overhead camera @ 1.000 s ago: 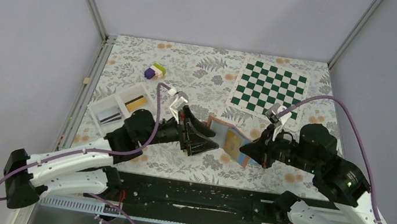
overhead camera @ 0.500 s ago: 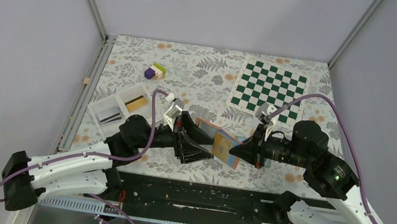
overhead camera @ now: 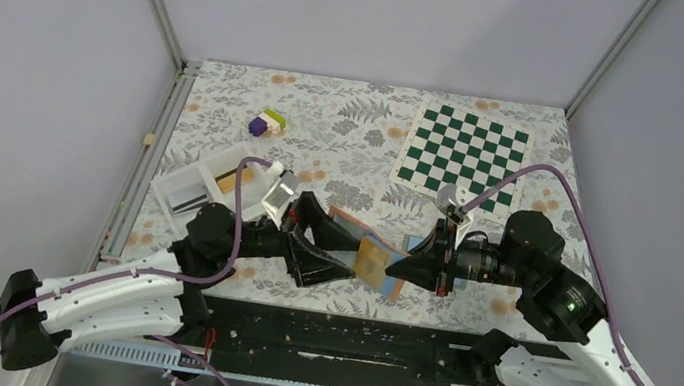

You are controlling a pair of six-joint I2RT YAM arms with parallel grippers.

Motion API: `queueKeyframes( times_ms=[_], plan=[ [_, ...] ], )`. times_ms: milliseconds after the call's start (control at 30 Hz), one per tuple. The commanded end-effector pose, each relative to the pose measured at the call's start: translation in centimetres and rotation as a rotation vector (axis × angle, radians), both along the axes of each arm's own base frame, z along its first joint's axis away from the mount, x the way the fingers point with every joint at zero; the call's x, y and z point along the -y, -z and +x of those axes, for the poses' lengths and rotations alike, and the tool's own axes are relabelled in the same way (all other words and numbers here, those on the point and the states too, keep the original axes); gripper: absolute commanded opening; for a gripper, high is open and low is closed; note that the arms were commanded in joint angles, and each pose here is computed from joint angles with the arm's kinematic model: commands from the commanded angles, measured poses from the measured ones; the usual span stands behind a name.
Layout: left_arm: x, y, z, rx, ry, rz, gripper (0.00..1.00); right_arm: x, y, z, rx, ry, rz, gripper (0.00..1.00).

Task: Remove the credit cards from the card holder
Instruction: Remove the credit card from the card holder.

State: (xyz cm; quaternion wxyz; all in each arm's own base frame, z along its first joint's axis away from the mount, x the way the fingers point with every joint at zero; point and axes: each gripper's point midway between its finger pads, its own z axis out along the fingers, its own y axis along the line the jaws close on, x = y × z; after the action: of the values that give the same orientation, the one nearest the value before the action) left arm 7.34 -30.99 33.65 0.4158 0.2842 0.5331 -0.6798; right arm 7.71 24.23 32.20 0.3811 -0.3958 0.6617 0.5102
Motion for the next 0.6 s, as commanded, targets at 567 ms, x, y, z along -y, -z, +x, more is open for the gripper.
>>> queueKeyframes(
  times_ms=[567],
  plan=[
    [-1.7,-3.9,-4.8,-0.011,0.291,-0.241,0.43,-1.5,-2.3,-1.0,0.013,-0.138,0.099,0.00]
  ],
)
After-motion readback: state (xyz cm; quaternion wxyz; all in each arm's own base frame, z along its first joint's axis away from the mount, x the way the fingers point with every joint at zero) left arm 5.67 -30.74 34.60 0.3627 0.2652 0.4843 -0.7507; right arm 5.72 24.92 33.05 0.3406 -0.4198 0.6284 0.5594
